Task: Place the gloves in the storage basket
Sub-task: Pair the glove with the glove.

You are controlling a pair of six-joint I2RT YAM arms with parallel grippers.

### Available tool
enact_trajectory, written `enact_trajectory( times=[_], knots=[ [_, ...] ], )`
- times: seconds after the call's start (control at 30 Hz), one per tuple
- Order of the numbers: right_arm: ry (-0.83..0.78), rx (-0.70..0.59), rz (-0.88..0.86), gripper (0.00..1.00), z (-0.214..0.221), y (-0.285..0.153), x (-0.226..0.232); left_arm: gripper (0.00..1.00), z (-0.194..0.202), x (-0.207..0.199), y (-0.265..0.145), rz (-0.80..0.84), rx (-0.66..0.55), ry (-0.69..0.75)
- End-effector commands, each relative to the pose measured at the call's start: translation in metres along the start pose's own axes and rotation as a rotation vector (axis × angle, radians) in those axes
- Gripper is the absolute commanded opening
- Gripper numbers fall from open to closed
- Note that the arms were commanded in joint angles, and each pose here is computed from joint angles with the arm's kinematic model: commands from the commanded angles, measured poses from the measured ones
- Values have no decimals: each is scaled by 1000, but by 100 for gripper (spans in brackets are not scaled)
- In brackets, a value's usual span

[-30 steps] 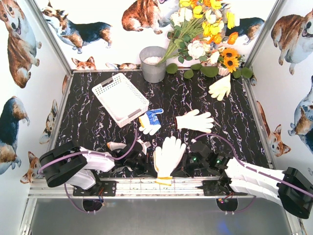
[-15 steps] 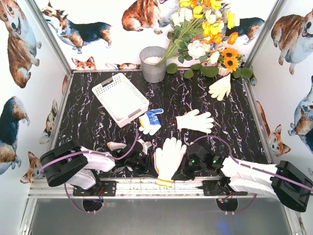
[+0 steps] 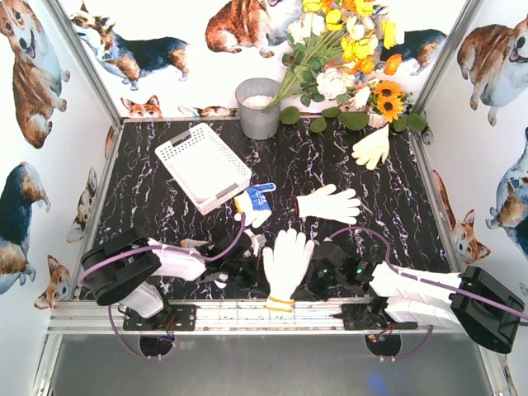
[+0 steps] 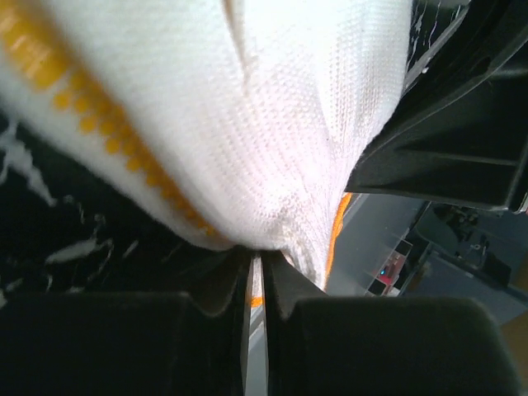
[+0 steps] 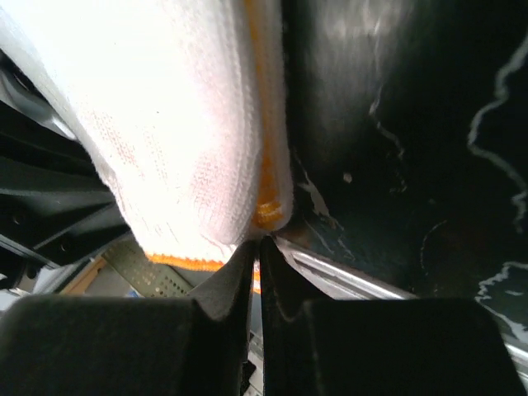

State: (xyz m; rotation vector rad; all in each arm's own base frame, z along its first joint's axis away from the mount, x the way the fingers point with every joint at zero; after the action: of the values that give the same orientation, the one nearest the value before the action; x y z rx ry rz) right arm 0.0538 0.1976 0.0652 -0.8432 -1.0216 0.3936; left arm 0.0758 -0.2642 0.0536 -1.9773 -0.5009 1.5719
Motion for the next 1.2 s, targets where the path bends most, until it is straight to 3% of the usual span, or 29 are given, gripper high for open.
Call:
enact_trajectory(
  times=[0.0, 0.13, 0.33, 0.67, 1.17],
  knots=[
    [-18, -167, -68, 0, -26, -3, 27, 0, -11, 13, 6, -73, 24, 61],
    [-42, -241, -79, 0, -42, -7, 38, 0, -29, 24, 5, -108, 9, 68],
    [-51, -249, -31, 0, -61, -5, 50, 1, -52, 37, -4, -124, -45, 55],
    [-81, -163, 7, 0, -60, -5, 65, 24, -49, 23, -18, -63, -90, 25],
    [-71, -137, -22, 0, -59, 0, 66, 25, -37, 28, -14, -34, -87, -31]
  ],
)
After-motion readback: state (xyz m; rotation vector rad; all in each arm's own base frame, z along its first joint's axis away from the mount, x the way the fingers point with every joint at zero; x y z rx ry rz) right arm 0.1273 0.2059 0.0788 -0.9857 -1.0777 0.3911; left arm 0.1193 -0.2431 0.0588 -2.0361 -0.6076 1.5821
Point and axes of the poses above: each gripper's point midway between its finger pads, its own y axis out along the fingers, its own x axis along the line the jaws close on, z = x × y, the point moved 6 cm from there along -y, back along the fingers, and after that the axes turned 8 degrees about y, right-handed, at the moved point
